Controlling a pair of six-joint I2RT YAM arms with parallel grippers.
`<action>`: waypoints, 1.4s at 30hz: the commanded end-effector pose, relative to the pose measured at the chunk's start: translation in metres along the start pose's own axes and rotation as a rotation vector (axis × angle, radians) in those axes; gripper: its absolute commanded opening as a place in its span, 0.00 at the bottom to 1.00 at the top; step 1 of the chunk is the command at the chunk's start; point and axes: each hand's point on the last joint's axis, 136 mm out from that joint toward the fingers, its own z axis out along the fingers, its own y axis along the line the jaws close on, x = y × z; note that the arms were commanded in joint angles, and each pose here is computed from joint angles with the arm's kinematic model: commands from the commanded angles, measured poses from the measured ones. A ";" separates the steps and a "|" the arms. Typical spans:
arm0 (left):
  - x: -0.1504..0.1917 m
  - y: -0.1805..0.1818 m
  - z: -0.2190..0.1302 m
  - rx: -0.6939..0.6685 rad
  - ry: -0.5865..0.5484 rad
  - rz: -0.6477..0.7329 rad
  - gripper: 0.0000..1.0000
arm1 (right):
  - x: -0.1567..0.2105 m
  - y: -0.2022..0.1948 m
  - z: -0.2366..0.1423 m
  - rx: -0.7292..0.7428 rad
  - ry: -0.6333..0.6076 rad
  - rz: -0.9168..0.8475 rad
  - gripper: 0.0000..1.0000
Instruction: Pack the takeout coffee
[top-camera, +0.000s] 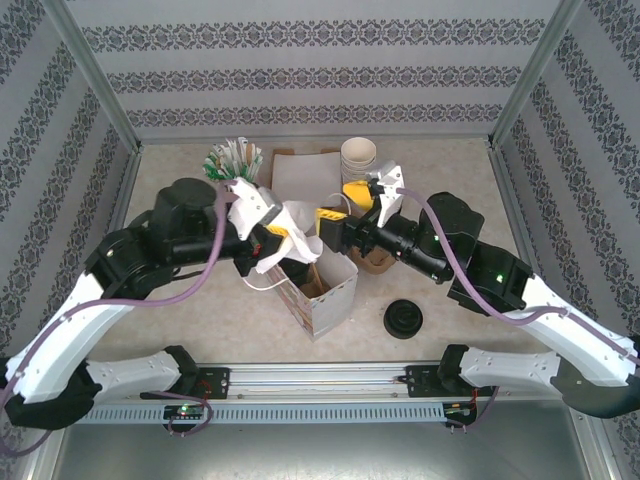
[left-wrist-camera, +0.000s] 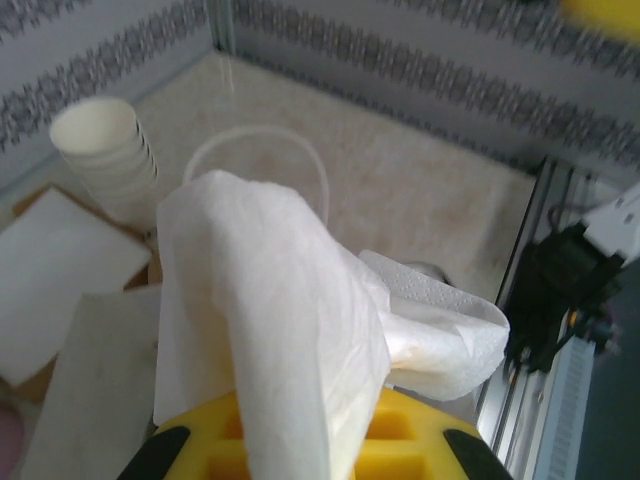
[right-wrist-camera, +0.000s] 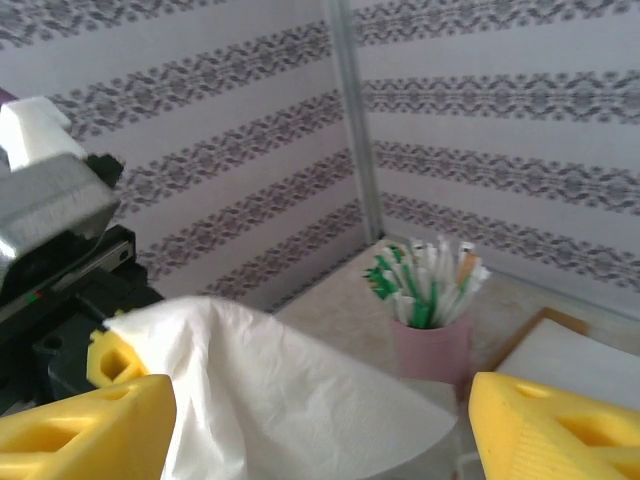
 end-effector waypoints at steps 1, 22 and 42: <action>0.025 0.004 0.008 -0.043 0.168 0.082 0.00 | 0.007 -0.022 -0.008 0.118 0.004 -0.038 0.77; 0.066 0.012 0.062 -0.056 0.662 0.231 0.00 | 0.024 -0.050 -0.035 0.230 -0.005 -0.038 0.77; 0.031 0.018 0.042 -0.178 0.305 0.136 0.00 | 0.036 -0.056 -0.032 0.245 0.021 -0.027 0.77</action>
